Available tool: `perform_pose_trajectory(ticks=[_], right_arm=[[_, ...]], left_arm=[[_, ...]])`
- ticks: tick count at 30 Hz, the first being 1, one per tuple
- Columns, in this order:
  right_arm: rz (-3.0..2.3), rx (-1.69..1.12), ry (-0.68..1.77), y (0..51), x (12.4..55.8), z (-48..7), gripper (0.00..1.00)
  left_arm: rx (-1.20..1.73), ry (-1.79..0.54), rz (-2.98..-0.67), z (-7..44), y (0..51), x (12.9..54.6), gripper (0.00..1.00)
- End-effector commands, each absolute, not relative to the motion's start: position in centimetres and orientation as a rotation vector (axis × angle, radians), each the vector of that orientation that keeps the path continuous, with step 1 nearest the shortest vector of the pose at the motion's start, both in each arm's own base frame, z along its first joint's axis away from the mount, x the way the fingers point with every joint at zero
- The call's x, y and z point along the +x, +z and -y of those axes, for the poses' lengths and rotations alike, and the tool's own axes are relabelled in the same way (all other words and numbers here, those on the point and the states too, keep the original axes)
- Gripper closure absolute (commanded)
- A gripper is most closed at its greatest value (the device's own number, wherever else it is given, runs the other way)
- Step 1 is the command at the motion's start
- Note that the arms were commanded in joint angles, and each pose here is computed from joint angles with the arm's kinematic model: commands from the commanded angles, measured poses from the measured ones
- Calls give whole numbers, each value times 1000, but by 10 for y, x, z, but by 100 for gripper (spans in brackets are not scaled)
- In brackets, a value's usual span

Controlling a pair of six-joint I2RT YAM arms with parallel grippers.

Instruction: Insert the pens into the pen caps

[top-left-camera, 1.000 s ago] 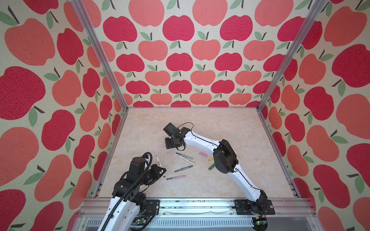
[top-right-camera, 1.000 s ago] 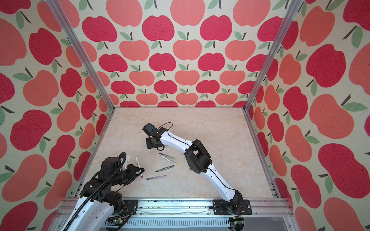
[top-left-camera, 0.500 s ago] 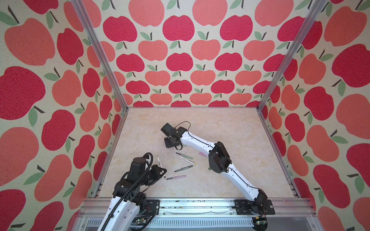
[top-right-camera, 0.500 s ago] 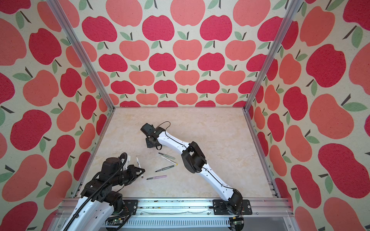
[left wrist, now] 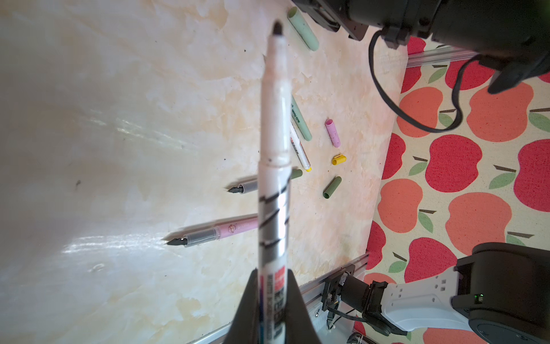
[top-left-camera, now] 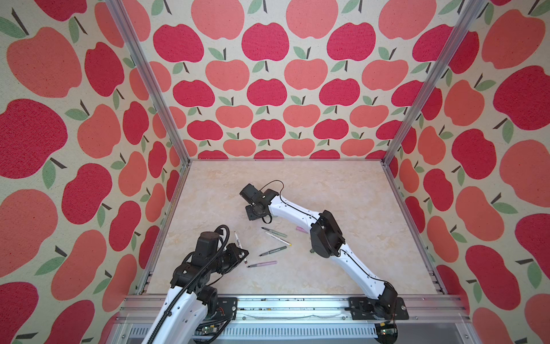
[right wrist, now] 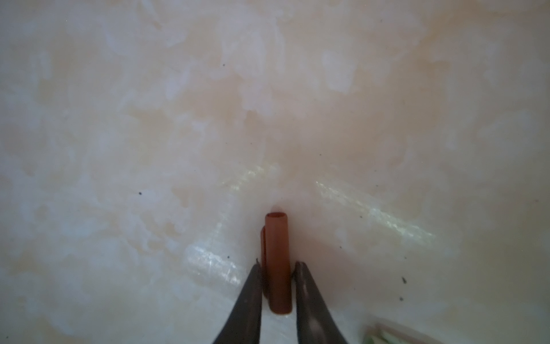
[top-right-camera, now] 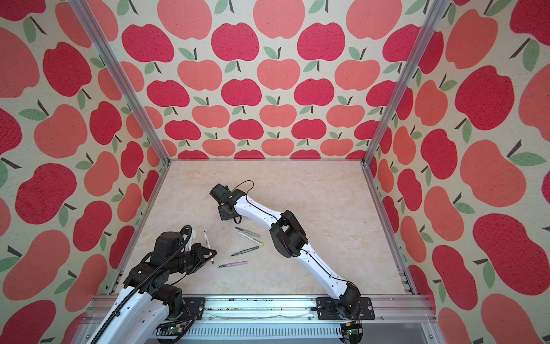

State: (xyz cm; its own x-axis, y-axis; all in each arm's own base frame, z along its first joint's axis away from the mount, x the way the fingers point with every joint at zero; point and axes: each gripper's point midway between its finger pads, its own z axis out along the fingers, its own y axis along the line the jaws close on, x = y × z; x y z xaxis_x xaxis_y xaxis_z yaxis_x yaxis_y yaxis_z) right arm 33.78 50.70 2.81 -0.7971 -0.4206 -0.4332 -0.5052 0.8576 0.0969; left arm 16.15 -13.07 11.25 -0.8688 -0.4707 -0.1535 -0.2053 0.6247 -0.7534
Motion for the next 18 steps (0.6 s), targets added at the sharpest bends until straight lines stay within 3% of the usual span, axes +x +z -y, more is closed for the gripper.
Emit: perform_pose_trajectory(ticks=[1, 7, 18], right_arm=[[-2691, -736, 240, 4, 330, -494, 82], [-2676, -745, 235, 12, 332, -491, 91], [-2565, -710, 288, 76, 332, -478, 92]], left_arm=[[-513, -1104, -2492, 132, 118, 165, 100], [-508, -1106, -2487, 133, 118, 167, 100], [-473, -1111, -2489, 138, 121, 173, 100]])
